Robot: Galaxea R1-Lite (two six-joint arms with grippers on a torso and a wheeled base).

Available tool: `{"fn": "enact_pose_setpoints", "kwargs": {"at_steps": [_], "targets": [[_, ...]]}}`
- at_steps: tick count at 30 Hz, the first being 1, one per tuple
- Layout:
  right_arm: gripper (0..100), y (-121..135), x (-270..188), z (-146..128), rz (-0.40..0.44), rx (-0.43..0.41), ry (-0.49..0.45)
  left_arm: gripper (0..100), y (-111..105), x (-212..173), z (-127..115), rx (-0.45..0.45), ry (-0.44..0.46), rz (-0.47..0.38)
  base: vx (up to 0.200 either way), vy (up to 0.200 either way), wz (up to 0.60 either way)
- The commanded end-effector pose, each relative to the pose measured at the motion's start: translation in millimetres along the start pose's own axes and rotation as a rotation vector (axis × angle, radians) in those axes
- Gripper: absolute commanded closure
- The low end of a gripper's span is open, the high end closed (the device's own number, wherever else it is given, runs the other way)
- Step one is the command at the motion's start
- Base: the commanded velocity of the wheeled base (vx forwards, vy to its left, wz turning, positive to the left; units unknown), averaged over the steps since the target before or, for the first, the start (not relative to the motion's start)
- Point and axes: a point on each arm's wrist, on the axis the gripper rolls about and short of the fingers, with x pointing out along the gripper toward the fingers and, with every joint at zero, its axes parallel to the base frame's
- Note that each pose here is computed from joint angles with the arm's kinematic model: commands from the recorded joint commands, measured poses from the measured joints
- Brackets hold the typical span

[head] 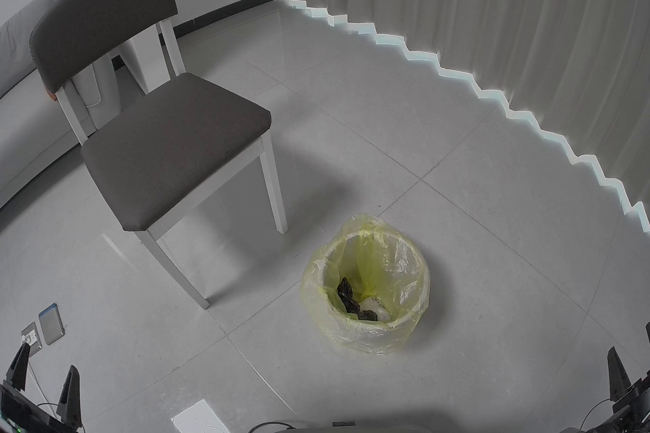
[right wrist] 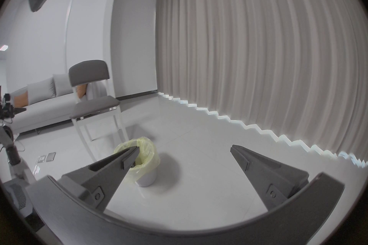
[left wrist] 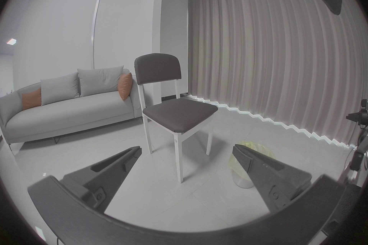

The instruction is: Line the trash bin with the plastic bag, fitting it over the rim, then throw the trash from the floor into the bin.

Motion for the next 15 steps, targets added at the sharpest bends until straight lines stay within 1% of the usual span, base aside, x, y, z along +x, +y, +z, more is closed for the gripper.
{"fn": "enact_pose_setpoints", "kwargs": {"at_steps": [1,3,4,5,15], "targets": [[0,0.2,0.3,-5.4,0.02,0.001,0.012,0,0.0,-0.4,-5.9,0.005,0.002,-0.005,0.0,0.0,0.0],[0,-1.0,0.3,-5.5,-0.04,0.031,0.008,0,-0.1,-0.4,-5.9,0.005,0.002,-0.007,0.0,0.0,0.0],[0,-1.4,0.3,-5.3,-0.057,0.038,0.006,0,-0.1,-0.4,-5.9,0.008,0.002,-0.008,0.0,0.0,0.0],[0,-1.1,0.3,-5.3,-0.045,0.027,0.007,0,0.0,-0.4,-5.9,0.01,0.002,-0.005,0.0,0.0,0.0],[0,-1.1,0.3,-5.3,-0.045,0.027,0.007,0,-0.1,-0.4,-5.9,0.014,0.002,-0.008,0.0,0.0,0.0]]}}
